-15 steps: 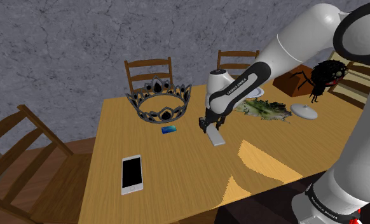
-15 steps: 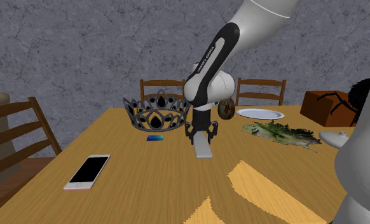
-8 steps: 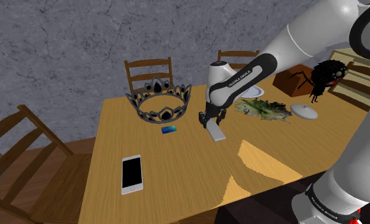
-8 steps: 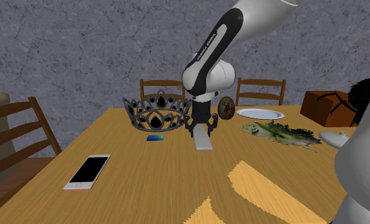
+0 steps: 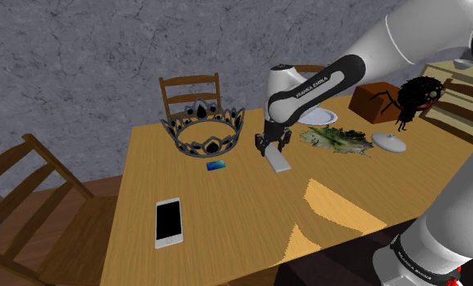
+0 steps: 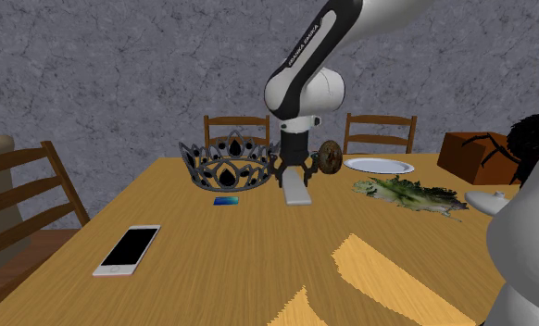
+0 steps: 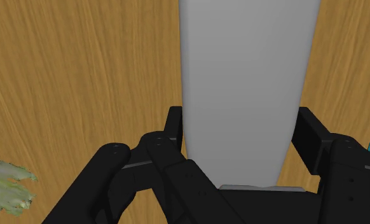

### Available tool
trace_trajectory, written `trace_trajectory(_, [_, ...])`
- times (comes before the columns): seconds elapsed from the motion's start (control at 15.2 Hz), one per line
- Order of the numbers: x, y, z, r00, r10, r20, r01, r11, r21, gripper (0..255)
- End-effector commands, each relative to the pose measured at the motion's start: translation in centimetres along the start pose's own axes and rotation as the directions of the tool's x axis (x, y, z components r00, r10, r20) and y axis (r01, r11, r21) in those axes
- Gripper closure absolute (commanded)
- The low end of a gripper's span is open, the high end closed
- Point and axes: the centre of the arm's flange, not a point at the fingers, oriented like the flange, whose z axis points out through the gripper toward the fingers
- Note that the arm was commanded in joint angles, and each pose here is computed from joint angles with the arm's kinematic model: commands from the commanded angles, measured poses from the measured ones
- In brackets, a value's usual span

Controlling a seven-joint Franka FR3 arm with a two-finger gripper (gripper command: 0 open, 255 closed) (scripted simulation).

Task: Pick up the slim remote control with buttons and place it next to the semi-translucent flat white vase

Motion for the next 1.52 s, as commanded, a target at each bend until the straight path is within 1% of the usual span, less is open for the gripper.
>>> trace_trajectory(0.0, [-0.1,0.0,-1.2,1.000,0.000,0.000,0.000,1.000,0.000,255])
trace_trajectory(0.26, [-0.1,0.0,-3.3,1.000,0.000,0.000,0.000,1.000,0.000,255])
trace_trajectory(0.33, [-0.2,0.0,-3.4,1.000,0.000,0.000,0.000,1.000,0.000,255])
trace_trajectory(1.45, [-8.2,20.9,-3.2,1.000,0.000,0.000,0.000,1.000,0.000,255])
